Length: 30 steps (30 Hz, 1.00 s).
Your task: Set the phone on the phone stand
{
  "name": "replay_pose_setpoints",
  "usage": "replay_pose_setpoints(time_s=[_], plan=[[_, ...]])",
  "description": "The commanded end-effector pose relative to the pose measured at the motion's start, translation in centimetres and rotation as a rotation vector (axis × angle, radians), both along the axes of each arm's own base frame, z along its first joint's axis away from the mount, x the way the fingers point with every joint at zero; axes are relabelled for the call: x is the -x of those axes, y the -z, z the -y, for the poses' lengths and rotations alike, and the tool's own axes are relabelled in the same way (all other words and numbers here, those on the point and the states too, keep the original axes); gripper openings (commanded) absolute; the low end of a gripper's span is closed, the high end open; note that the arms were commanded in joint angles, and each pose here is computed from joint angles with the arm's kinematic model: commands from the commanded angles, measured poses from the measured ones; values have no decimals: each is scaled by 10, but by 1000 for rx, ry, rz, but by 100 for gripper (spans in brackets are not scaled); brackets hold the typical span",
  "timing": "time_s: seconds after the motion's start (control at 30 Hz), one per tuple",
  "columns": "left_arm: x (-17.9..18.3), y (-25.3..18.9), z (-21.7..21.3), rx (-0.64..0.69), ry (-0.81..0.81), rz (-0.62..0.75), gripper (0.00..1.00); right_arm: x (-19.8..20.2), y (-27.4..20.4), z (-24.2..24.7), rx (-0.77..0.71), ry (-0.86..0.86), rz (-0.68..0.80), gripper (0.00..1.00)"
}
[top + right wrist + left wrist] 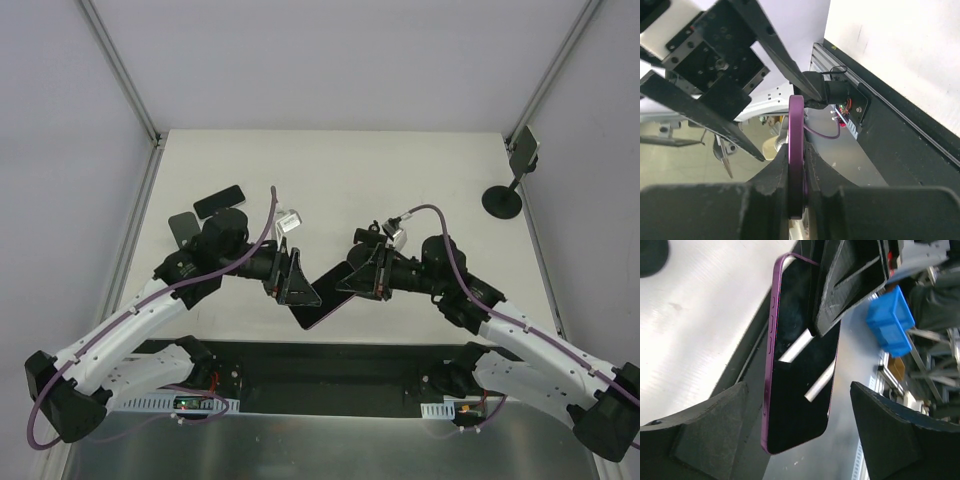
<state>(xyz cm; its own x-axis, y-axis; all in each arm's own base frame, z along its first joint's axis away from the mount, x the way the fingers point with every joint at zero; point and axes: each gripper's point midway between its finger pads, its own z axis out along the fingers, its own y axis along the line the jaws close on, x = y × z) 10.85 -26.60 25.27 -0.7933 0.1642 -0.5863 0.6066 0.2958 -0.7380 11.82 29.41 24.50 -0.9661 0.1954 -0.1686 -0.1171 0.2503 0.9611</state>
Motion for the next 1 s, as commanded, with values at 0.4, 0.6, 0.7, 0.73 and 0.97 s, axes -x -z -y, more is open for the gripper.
replay_pose_setpoints(time_s=[0.4, 0.6, 0.7, 0.73, 0.97], plan=[[46, -18, 7, 163, 301, -27, 29, 25, -60, -15, -69, -247, 408, 1], [53, -35, 2, 205, 316, 36, 0, 32, -53, -24, 6, -272, 471, 1], [47, -45, -2, 220, 225, 122, 0, 32, -40, -25, 73, -275, 477, 50], [38, -46, -3, 217, 154, 151, 0, 31, -34, -25, 90, -267, 469, 58], [19, -80, -31, 347, -160, 348, 0, 31, -46, -45, -20, -138, 608, 84]])
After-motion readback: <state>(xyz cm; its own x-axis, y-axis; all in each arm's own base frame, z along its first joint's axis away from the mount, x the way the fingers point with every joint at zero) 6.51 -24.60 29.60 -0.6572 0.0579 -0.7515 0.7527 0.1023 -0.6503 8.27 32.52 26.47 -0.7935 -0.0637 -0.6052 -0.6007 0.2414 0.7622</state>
